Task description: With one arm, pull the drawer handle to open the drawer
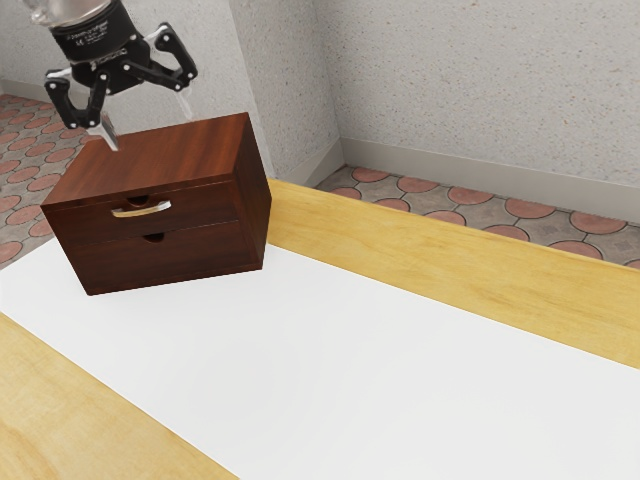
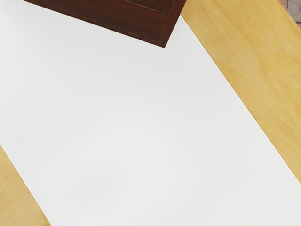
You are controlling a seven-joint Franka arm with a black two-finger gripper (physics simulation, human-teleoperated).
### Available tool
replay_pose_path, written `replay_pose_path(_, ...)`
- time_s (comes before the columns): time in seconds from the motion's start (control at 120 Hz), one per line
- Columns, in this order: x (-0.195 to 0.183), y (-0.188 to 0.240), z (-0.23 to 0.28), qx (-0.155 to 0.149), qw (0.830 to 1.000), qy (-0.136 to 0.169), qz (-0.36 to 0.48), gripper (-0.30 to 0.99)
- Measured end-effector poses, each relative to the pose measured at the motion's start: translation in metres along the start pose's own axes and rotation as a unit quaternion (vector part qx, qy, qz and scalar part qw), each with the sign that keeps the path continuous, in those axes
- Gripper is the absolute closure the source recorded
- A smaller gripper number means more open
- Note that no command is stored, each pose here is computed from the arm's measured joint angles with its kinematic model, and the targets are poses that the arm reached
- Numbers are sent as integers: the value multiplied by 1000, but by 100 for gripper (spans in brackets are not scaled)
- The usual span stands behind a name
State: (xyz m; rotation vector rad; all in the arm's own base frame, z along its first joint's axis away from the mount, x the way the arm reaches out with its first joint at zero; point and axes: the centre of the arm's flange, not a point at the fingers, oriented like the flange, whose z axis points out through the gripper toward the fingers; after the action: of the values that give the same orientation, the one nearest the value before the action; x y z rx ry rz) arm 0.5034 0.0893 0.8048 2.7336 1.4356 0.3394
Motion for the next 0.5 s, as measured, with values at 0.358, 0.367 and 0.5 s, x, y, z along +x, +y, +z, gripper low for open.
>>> replay_pose_path(0.358,23,-32,69,56,979,-25,-196,0)
replay_pose_path(0.367,23,-33,71,56,978,-25,-198,0)
replay_pose_path(0.5,17,-39,92,37,972,-17,-231,0)
